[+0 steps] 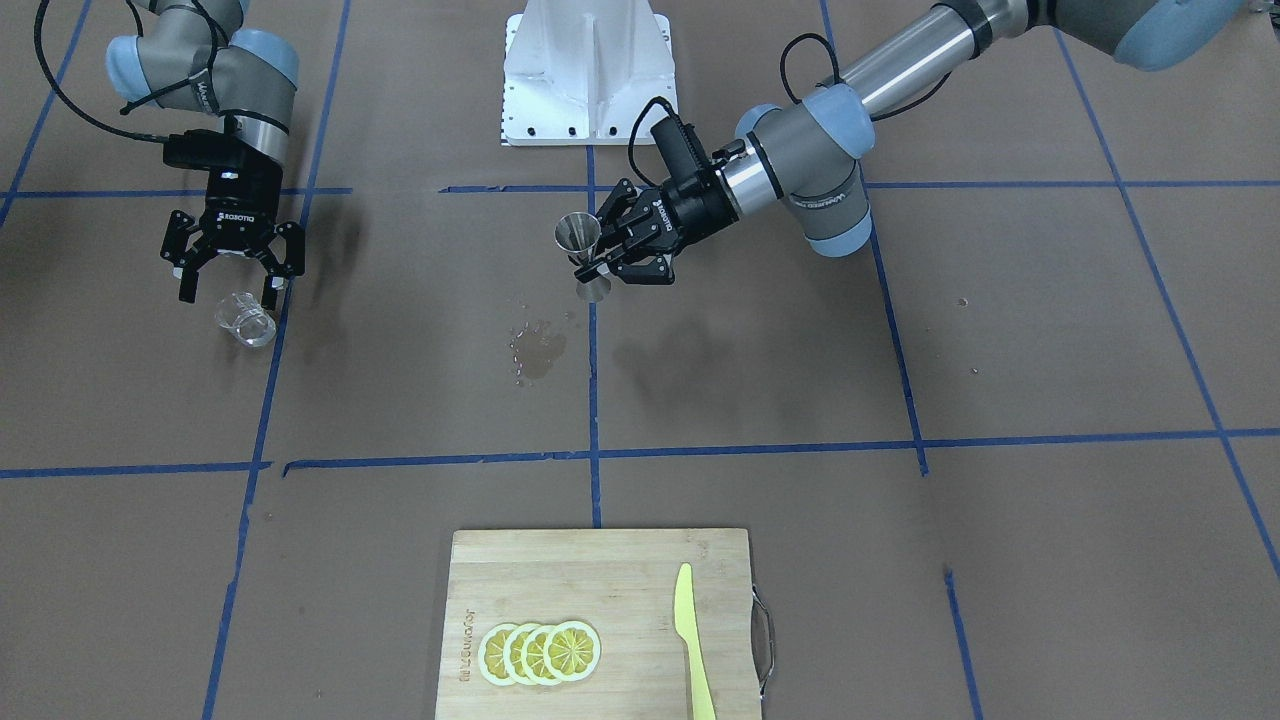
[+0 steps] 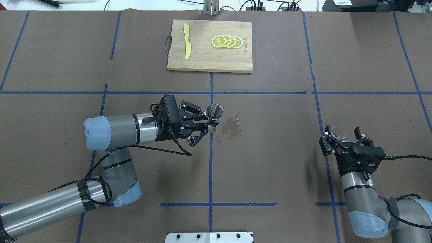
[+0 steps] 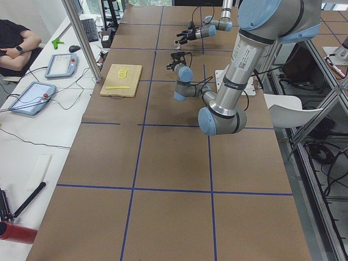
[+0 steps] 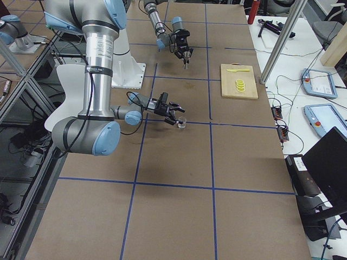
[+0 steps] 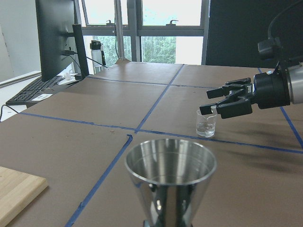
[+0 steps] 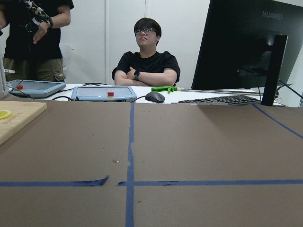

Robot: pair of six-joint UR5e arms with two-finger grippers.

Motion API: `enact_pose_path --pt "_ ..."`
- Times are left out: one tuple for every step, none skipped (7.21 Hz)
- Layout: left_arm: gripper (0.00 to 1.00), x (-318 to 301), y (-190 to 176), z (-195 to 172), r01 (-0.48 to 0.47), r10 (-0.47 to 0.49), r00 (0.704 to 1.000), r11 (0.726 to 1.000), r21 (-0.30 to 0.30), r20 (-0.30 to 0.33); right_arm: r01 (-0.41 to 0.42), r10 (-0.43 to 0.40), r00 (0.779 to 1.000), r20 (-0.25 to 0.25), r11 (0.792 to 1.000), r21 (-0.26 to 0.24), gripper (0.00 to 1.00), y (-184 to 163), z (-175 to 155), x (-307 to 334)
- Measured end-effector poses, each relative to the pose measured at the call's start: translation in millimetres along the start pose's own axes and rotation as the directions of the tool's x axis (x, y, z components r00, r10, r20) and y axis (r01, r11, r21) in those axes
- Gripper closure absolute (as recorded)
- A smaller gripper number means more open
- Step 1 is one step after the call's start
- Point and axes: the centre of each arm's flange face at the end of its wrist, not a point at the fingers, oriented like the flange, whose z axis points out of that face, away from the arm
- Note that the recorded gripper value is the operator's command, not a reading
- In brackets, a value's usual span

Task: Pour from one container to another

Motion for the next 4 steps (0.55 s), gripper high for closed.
enact_pose_path --pt "1.0 0.0 0.0 0.0 0.0 0.0 1.0 1.0 0.0 0.0 0.003 -0.003 1.0 0.0 1.0 0.004 0.0 6.0 1.0 -0.2" --pt "1.0 0.0 0.0 0.0 0.0 0.0 1.0 1.0 0.0 0.0 0.006 -0.006 1.0 -0.001 1.0 0.006 0.0 11.5 2.6 -2.1" --pt "1.0 0.0 0.0 0.0 0.0 0.0 1.0 1.0 0.0 0.0 0.009 -0.009 1.0 -0.003 1.0 0.007 0.0 17.1 4.8 -5.1" --pt "1.0 0.0 0.0 0.0 0.0 0.0 1.0 1.0 0.0 0.0 0.013 -0.013 1.0 -0.004 1.0 0.007 0.0 21.7 6.4 -6.5"
